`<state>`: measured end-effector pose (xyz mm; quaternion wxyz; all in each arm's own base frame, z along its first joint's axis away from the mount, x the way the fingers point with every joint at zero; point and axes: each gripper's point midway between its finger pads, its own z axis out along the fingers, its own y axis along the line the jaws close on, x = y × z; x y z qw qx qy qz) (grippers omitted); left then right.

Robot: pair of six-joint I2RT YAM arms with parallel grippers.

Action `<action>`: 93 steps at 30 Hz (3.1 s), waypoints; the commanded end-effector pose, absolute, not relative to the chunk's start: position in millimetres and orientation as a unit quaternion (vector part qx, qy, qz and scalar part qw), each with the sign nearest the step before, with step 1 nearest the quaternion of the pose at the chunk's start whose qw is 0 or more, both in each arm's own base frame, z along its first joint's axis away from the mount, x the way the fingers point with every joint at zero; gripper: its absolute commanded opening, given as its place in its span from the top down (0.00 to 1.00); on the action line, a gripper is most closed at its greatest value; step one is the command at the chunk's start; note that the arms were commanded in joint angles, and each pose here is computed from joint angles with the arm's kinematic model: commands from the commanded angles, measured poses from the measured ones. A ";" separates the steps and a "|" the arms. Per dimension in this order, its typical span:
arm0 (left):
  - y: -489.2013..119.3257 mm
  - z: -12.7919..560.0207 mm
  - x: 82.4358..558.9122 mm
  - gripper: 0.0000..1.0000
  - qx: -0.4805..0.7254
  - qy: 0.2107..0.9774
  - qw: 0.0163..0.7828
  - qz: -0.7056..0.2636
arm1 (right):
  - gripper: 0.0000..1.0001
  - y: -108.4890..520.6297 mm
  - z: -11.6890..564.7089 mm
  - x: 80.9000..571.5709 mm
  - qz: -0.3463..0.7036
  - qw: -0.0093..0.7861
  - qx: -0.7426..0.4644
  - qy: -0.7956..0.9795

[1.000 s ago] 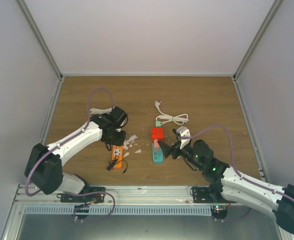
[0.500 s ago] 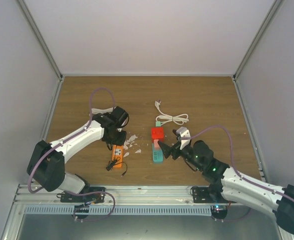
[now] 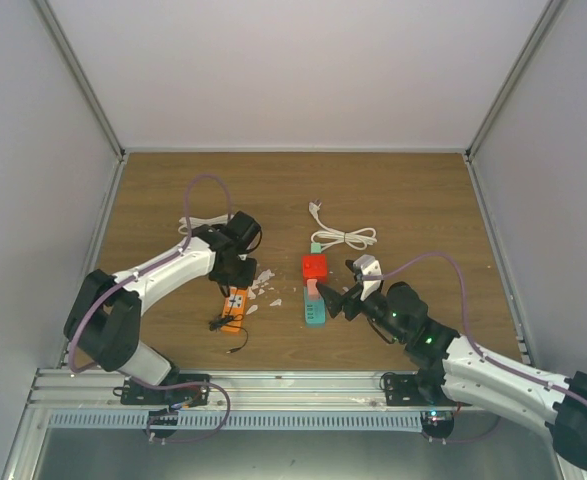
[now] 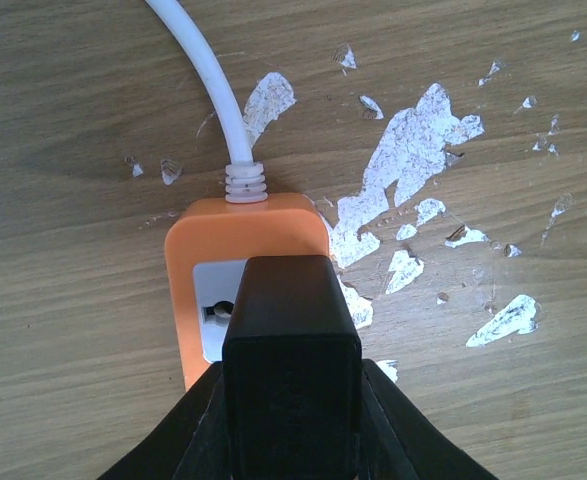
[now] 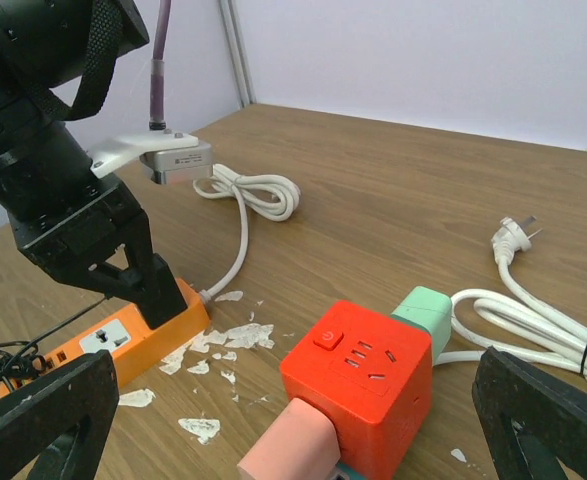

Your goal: Insert the plug

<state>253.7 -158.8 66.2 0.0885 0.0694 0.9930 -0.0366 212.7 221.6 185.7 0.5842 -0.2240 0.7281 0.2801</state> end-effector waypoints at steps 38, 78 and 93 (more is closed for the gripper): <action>-188.9 15.9 332.6 0.95 0.095 0.992 0.085 -0.010 | 0.01 219.2 190.8 216.1 0.283 0.593 -0.208 0.724; -212.0 307.6 319.3 0.01 0.171 0.843 0.459 -0.221 | 0.00 195.0 231.9 238.8 0.274 0.559 -0.051 0.781; -180.7 394.2 243.9 0.01 0.218 0.681 0.644 -0.272 | 0.00 166.5 279.6 212.0 0.281 0.551 -0.050 0.784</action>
